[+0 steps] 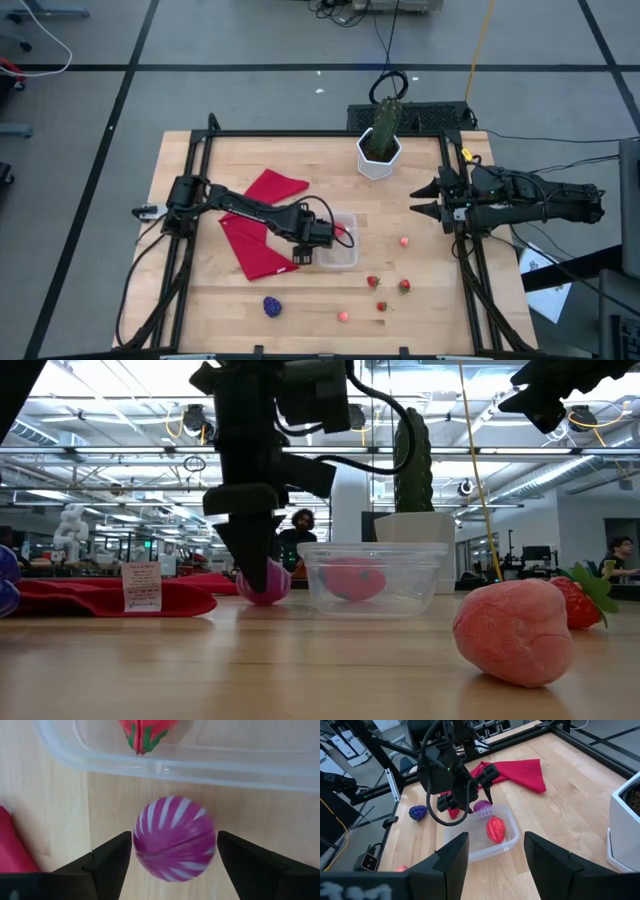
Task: Pick and placing Produce into tupperware
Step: Put the purple onion into the transparent bin
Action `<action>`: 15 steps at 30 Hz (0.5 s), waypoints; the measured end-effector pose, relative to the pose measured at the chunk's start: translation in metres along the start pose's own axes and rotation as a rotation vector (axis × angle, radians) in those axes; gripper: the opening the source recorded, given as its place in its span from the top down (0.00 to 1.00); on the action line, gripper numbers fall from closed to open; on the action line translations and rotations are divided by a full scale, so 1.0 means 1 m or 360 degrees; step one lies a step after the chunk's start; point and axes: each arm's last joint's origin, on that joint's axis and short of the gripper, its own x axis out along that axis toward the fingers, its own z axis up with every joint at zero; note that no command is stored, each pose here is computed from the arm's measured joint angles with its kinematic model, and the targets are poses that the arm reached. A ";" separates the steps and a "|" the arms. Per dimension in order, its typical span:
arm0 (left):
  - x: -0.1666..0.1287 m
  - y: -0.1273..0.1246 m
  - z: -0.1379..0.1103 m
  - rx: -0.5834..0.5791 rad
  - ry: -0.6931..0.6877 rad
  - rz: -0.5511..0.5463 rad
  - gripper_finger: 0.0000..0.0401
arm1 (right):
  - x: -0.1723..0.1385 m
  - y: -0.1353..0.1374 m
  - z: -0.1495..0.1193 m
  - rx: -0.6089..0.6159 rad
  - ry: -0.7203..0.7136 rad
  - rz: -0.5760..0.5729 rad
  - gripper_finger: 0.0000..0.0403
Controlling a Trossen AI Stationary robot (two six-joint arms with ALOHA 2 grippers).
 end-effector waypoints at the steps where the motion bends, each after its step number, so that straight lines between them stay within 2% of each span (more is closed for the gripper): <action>1: 0.001 0.000 -0.001 -0.0001 0.0000 0.0000 0.26 | 0.000 0.000 0.000 0.0000 -0.0001 -0.0001 0.54; 15: 0.007 -0.001 -0.002 0.0001 -0.0024 0.0005 0.26 | 0.000 0.001 0.003 0.0001 -0.0045 0.0016 0.54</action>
